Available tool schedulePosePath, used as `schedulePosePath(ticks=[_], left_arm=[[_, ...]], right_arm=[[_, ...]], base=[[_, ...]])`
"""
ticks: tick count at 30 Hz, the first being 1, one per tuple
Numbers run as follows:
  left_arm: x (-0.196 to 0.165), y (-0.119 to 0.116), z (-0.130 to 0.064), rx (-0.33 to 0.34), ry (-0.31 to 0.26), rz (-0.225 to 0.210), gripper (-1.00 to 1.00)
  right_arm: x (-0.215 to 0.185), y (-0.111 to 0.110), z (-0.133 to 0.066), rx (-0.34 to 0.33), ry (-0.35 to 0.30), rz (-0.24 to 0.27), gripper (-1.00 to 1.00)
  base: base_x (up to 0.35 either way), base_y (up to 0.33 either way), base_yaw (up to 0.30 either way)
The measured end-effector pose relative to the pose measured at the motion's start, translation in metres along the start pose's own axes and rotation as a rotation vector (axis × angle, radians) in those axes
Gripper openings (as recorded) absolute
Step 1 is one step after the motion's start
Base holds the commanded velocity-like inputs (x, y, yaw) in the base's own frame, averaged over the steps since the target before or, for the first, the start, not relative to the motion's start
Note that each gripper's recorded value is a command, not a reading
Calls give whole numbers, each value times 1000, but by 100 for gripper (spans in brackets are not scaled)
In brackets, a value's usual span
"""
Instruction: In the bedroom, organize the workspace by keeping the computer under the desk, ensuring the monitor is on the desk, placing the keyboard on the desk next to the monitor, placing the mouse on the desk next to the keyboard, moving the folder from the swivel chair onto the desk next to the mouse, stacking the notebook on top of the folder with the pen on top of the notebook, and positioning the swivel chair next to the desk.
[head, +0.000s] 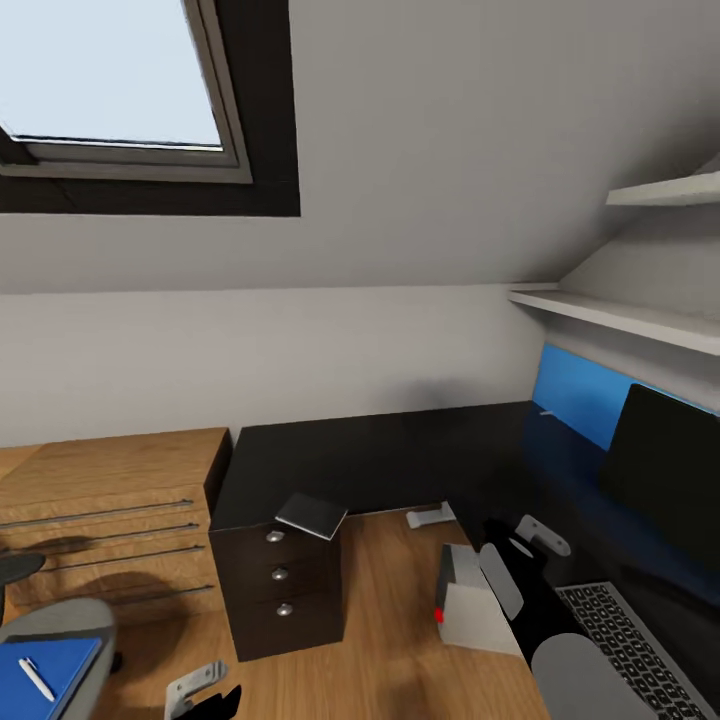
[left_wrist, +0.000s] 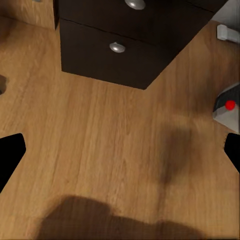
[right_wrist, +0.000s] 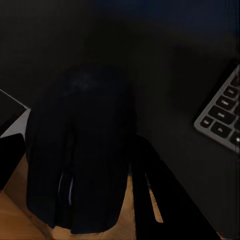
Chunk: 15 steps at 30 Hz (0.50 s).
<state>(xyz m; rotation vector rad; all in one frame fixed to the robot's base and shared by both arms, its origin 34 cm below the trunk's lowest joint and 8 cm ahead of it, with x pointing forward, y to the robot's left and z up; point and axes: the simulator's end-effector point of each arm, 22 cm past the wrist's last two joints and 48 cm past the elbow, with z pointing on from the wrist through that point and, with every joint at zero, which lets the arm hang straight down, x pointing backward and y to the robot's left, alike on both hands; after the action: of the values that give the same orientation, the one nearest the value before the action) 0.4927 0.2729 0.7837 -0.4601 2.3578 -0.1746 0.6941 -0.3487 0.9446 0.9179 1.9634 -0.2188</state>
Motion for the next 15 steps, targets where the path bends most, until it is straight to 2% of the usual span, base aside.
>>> schedulePosePath(ticks=[9, 15], left_arm=[[-2, -1, -1, 2, -6, 0, 100], [-3, -1, -1, 3, -7, -1, 100]], right_arm=[[-3, 1, -2, -4, -5, 3, -100], [-2, 2, -2, -6, -4, 3, -100]], base=[[0, 0, -245], [31, 0, -60]])
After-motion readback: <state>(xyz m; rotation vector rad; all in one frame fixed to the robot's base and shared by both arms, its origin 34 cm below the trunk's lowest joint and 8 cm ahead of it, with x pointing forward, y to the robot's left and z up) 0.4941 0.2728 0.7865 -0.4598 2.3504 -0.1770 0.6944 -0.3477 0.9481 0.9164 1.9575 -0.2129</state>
